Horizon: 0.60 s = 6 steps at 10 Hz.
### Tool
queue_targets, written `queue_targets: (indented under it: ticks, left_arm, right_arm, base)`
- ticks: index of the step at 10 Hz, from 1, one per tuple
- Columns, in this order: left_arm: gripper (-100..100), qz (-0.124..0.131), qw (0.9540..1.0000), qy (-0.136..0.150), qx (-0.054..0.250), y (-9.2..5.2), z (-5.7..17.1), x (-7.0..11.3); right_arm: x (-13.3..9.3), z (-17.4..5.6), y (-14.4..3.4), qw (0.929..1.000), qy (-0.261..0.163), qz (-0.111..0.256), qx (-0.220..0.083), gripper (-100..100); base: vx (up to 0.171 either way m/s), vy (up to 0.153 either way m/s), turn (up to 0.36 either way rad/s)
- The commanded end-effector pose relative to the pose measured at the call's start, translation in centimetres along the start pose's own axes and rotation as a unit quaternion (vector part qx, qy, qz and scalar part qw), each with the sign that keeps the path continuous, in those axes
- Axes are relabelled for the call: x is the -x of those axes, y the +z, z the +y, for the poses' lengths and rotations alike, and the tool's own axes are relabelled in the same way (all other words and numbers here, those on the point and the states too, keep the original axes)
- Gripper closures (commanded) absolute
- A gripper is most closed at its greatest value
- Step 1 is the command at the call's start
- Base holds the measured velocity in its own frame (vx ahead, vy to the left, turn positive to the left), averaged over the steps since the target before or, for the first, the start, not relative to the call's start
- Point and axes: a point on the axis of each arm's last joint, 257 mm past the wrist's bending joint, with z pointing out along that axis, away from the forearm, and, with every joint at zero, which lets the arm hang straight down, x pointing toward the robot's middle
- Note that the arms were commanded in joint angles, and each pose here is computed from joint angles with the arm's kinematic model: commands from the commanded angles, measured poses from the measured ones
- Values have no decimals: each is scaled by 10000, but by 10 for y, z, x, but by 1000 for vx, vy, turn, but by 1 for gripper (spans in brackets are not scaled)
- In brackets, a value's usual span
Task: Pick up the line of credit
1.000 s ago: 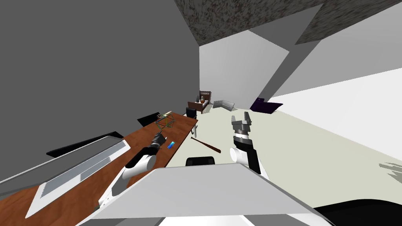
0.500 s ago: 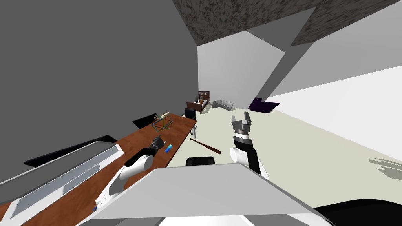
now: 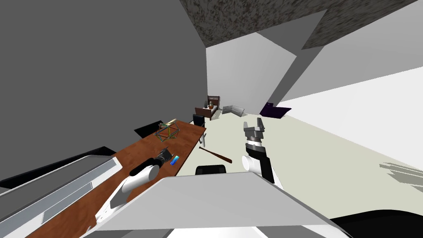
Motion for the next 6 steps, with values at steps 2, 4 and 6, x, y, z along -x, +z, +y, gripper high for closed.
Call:
queue_targets:
  ticks: [2,4,6]
  left_arm:
    - [-100,-185,9989,-253,338,3,16,15]
    - [-100,-359,9961,-473,651,4,31,31]
    - [-100,-534,9915,-692,960,3,46,46]
  right_arm:
    - [0,0,0,10000,0,0,0,0]
    - [0,0,0,10000,0,0,0,0]
    - [0,0,0,10000,0,0,0,0]
  base:
    - [30,-9,-27]
    - [58,-9,-48]
    - [59,-4,-39]
